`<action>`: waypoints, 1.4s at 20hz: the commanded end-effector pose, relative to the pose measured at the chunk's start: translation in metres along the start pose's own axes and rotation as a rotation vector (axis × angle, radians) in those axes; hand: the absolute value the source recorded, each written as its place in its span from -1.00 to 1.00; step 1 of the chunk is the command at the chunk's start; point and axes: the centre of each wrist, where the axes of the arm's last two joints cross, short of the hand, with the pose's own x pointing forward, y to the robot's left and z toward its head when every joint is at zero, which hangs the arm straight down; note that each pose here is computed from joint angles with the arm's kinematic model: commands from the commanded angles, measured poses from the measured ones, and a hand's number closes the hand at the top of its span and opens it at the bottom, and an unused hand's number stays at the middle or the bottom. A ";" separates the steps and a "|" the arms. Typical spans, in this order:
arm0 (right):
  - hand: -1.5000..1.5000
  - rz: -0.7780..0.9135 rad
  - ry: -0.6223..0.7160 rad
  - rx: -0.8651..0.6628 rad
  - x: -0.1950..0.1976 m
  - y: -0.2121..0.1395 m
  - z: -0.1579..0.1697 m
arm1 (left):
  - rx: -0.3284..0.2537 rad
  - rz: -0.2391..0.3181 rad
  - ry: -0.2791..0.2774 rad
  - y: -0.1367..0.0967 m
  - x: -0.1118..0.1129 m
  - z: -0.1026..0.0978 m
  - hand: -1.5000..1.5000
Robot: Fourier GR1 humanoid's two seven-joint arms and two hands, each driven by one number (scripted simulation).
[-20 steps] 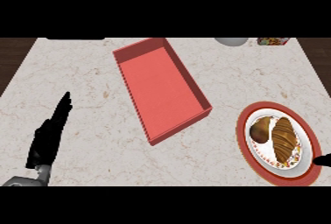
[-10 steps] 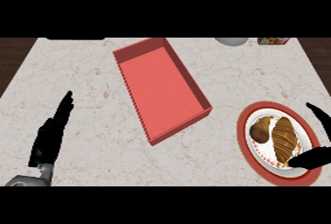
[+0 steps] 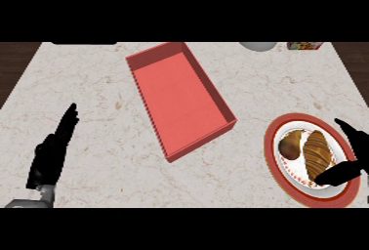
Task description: Pick the croissant from the plate and place it in the cardboard box
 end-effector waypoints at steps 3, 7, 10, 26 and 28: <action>-1.00 0.014 -0.008 0.006 -0.014 0.013 -0.020 | 0.004 0.002 -0.024 0.009 -0.007 -0.004 0.00; -1.00 0.000 0.007 -0.002 -0.001 0.015 -0.006 | 0.013 -0.006 -0.007 -0.005 -0.003 0.003 0.00; -1.00 -0.022 0.020 -0.014 0.000 0.007 -0.011 | -0.002 0.003 0.003 -0.001 0.002 0.007 0.00; -1.00 0.002 0.009 -0.001 -0.029 0.056 -0.018 | -0.002 -0.016 0.008 -0.008 -0.006 0.005 0.00; -1.00 0.008 0.016 0.012 -0.024 0.032 -0.018 | 0.001 -0.018 -0.008 -0.001 0.012 0.019 0.00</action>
